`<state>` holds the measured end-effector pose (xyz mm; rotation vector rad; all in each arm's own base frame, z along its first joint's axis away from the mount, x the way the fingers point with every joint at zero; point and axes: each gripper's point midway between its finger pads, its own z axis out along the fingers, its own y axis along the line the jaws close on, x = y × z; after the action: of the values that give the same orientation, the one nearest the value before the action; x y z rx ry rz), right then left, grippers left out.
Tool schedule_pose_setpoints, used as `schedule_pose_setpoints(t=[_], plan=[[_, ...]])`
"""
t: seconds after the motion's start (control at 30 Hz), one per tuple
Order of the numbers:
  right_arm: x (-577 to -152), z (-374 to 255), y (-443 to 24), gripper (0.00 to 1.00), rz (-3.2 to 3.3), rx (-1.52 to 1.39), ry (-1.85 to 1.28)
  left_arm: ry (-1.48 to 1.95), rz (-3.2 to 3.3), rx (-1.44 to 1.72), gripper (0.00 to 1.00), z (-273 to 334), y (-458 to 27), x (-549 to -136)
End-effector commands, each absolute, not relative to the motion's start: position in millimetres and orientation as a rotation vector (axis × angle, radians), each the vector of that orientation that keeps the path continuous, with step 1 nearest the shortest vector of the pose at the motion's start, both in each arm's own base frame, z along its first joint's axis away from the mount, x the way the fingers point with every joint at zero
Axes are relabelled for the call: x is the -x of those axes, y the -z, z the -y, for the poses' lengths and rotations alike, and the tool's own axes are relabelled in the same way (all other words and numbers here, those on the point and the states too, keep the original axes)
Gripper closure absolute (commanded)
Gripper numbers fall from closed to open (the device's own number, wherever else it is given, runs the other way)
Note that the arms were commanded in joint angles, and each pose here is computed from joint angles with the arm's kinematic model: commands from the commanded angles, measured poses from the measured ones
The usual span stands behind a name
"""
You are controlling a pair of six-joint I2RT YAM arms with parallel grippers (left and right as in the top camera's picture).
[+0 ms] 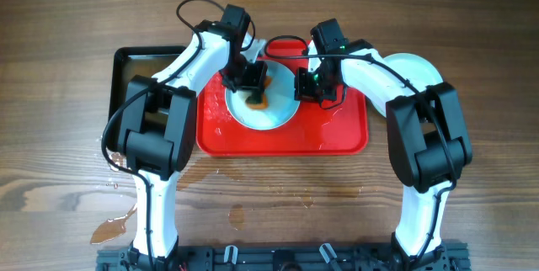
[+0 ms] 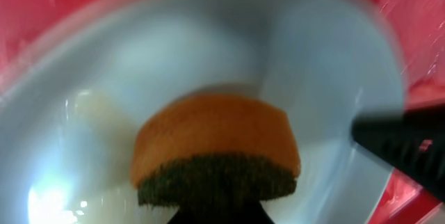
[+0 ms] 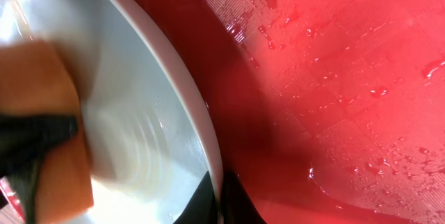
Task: Clean dirty plates on tray and stack at the side
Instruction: 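Scrub the last plate with the sponge while right gripper holds its rim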
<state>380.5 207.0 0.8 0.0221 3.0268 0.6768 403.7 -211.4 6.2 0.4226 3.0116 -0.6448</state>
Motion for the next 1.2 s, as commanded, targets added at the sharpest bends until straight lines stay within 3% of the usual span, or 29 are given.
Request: schedule_pose_setpoints(t=[0.0,0.1,0.17,0.23,0.33,0.47,0.57,0.63,0.8,0.93,1.17], plan=[[-369,-205,19,0.96,-3.082,-0.026,-0.655,0.558,-2.969,-0.439,0.96,209,18,-419],[-369,-205,19,0.96,-3.082,-0.025,-0.655,0.067,-3.008,-0.023,0.96,153,35,-436],[-370,-205,19,0.96,-3.081,-0.026,-0.654,-0.305,-2.956,0.341,0.96,106,32,-429],[-370,-205,19,0.96,-3.081,-0.025,-0.654,-0.424,-2.971,0.456,0.96,92,30,-412],[-370,-205,19,0.96,-3.079,-0.024,-0.654,-0.414,-3.138,0.417,0.96,96,30,-378],[-370,-205,18,0.96,-3.079,-0.022,-0.655,0.384,-3.391,-0.068,0.96,180,26,-342],[-370,-205,18,0.96,-3.079,-0.022,-0.655,0.477,-3.335,-0.408,0.96,207,27,-332],[-370,-205,19,0.96,-3.081,-0.023,-0.654,0.354,-3.292,-0.445,0.96,212,43,-333],[-370,-205,19,0.96,-3.081,-0.024,-0.654,-0.251,-3.135,0.153,0.96,156,73,-355],[-369,-205,19,0.96,-3.081,-0.022,-0.654,-0.580,-2.920,0.381,0.96,114,63,-369],[-370,-205,18,0.96,-3.078,-0.023,-0.655,-0.830,-3.059,0.506,0.96,91,49,-311]])
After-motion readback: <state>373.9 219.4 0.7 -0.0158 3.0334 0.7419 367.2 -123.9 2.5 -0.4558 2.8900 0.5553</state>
